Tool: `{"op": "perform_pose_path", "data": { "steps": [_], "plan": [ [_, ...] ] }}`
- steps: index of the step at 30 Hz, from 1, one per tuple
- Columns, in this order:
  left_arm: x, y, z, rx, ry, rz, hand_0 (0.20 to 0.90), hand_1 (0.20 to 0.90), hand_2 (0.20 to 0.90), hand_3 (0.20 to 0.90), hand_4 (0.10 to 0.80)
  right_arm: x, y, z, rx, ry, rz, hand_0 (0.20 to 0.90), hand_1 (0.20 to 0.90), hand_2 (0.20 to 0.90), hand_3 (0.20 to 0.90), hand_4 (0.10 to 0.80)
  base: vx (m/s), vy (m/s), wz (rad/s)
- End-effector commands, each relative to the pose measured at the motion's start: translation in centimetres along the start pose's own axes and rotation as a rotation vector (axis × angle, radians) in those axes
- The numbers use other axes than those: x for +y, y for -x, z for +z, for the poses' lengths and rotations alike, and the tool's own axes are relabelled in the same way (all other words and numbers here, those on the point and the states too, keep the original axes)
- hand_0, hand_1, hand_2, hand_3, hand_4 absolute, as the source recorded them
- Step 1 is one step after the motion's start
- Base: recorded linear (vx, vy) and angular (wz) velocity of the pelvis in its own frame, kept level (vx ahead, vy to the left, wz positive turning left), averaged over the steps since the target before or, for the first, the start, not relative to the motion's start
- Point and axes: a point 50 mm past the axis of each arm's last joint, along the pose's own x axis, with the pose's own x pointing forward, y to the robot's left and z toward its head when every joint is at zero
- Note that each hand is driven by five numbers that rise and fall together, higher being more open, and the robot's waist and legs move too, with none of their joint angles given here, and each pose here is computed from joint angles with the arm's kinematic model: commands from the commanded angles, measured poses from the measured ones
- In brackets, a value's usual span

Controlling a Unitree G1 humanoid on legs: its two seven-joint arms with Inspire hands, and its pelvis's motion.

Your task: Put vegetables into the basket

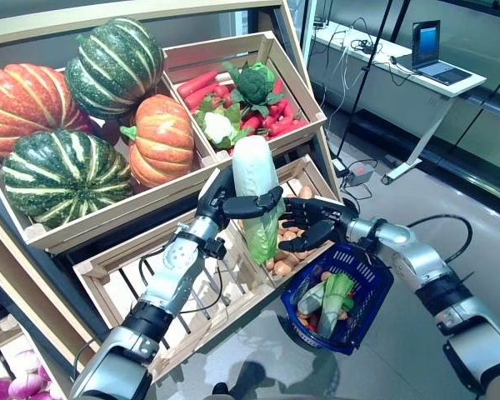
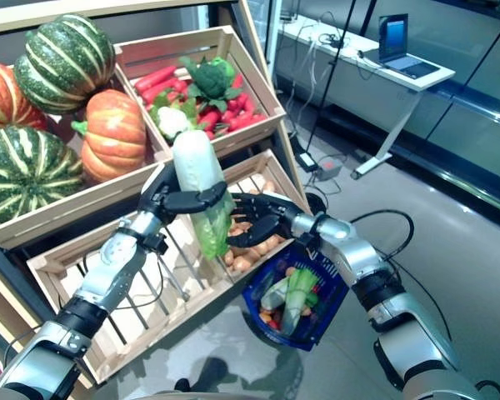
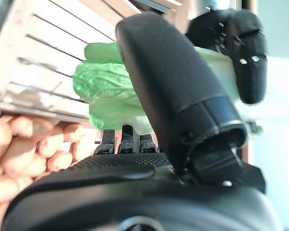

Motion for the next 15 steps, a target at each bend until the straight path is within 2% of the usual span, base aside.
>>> {"op": "perform_pose_path", "data": {
  "steps": [1,7,15],
  "plan": [
    [-3.2,-3.0,5.6,-0.268,0.024,-0.147,0.300,0.300,0.300,0.300,0.400,0.9,-2.2,5.6,-0.135,0.081,0.183,0.900,0.900,0.900,0.900,0.800,0.000,0.000,0.00],
    [-4.0,-3.4,5.8,-0.289,0.051,-0.176,0.300,0.300,0.300,0.300,0.400,2.0,-4.0,4.6,-0.159,-0.152,0.222,0.900,0.900,0.900,0.900,0.800,0.000,0.000,0.00],
    [-5.1,-3.8,6.9,-0.365,0.142,-0.165,0.300,0.300,0.300,0.300,0.400,4.1,-6.3,4.9,-0.227,-0.323,0.155,0.900,0.900,0.900,0.900,0.800,0.000,0.000,0.00]
  ]
}}
